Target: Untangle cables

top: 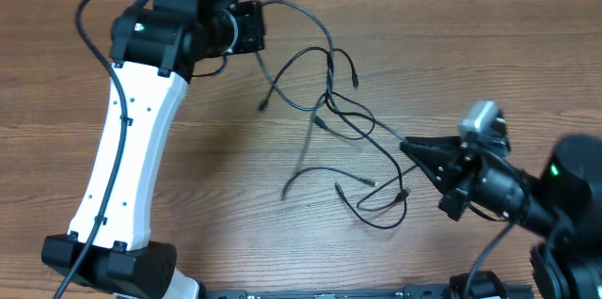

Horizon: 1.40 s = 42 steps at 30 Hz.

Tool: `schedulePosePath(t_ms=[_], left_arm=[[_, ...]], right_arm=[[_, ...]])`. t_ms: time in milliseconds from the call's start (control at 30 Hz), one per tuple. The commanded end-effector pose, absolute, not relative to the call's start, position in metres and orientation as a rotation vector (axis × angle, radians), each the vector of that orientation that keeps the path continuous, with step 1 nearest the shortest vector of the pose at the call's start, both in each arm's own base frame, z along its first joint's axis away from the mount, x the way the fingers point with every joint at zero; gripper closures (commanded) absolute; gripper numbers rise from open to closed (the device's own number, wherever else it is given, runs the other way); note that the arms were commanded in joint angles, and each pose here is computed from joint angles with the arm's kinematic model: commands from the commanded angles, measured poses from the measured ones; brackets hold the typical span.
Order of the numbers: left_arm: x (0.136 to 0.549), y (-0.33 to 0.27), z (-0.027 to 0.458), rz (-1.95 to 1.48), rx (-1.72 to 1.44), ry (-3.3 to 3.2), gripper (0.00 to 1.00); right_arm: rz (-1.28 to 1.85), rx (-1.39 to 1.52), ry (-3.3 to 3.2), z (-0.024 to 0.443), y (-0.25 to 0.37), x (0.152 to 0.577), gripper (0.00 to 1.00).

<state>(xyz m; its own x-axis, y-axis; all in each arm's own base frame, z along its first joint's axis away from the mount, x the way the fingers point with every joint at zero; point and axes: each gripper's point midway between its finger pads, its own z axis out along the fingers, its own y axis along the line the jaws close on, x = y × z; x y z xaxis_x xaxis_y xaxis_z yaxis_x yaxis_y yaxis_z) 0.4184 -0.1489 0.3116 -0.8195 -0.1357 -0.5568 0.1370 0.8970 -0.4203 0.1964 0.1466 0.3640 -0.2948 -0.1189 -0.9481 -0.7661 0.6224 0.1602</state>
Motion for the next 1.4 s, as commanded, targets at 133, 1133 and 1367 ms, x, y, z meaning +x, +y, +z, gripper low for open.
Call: schedulePosePath(t_ms=[133,1133,1367], left_arm=[[0.428,-0.052,0.297,-0.231,-0.246,2.484,0.96],[0.341,-0.230,0.365,-1.200,0.976,1.990,0.96],[0.315,-0.285,0.379,-1.279,1.094,1.896,0.96]], right_arm=[[0.523,-0.297,1.815,0.383,0.094,0.214,0.96],[0.689,-0.354,2.033,0.331,0.122,0.262,0.00],[0.814,-0.386,2.126,0.302,0.139,0.284,0.00]])
